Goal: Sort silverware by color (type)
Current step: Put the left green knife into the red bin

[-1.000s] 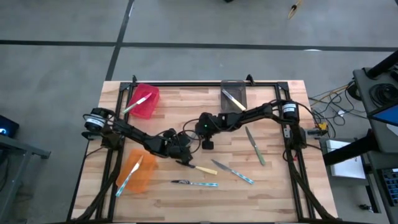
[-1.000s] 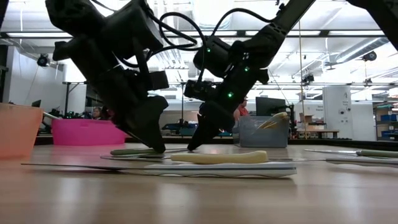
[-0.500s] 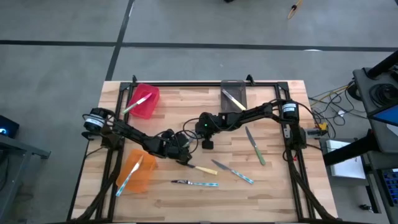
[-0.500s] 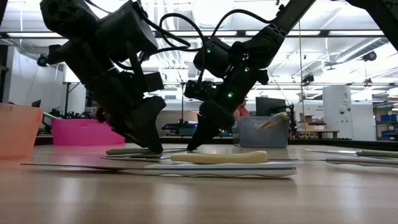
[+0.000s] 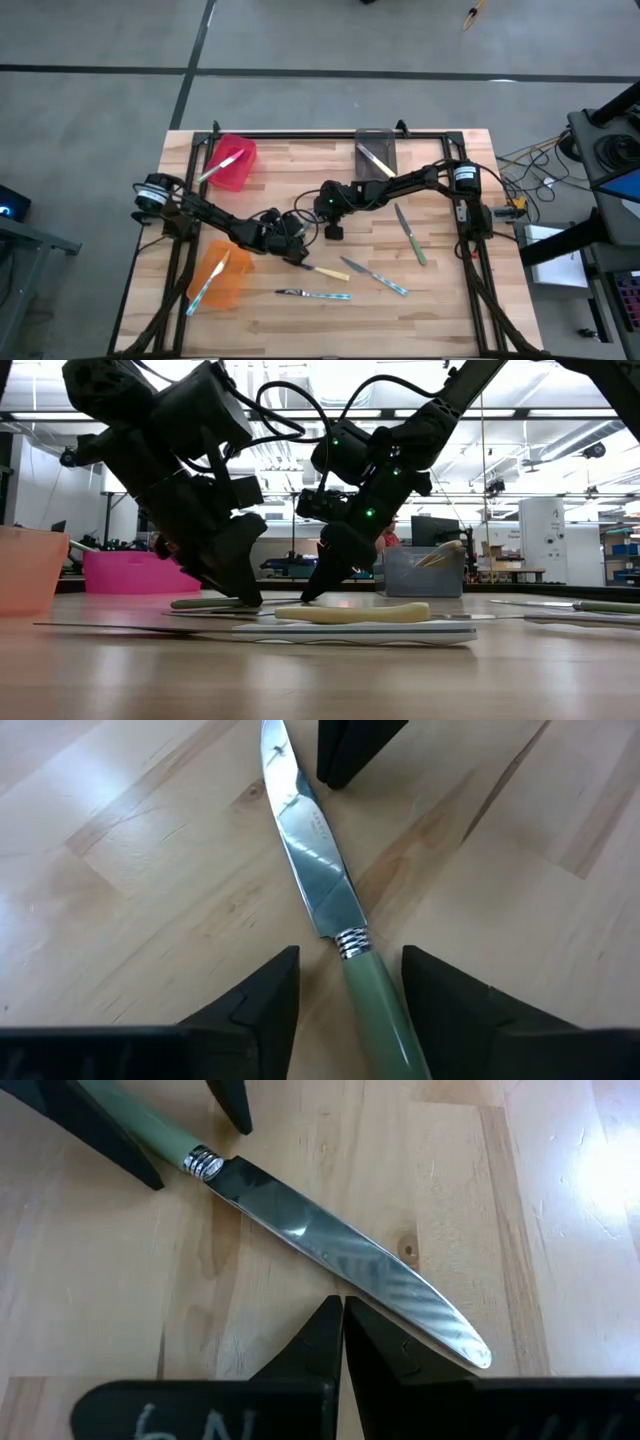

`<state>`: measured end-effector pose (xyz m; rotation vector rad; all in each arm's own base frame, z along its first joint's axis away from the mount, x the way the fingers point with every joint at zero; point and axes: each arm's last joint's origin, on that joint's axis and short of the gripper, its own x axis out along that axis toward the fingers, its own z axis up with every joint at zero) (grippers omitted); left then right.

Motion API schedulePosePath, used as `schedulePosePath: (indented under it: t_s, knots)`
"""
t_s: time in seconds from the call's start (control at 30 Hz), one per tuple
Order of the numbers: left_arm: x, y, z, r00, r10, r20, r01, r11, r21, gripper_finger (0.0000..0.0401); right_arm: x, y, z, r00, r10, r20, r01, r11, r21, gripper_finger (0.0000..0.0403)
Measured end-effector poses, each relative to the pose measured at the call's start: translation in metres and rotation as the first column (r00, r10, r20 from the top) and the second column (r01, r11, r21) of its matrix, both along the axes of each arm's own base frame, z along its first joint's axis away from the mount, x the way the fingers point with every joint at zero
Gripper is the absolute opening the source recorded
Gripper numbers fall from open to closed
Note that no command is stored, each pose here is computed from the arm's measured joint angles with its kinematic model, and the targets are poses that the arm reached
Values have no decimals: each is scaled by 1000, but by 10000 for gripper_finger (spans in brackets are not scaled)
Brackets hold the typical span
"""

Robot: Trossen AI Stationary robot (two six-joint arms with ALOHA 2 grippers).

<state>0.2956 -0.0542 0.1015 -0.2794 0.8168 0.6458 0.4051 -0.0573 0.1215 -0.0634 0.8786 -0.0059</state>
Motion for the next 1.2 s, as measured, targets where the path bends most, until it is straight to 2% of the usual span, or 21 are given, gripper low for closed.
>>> schedulePosePath:
  t_s: [0.33, 0.53, 1.2]
  knots:
    - [-1, 0, -1, 1000, 1, -2, -1, 1000, -2, 73, 0, 0, 0, 1000, 0, -1, 0, 1000, 0, 9]
    - [-2, 2, -1, 999, 40, 11, -40, 999, 5, 26, 0, 0, 0, 1000, 3, -2, -3, 1000, -2, 8]
    - [-1, -5, 12, 997, 47, 68, -42, 997, -67, 4, -2, 0, 12, 1000, -24, 18, 23, 1000, 6, 8]
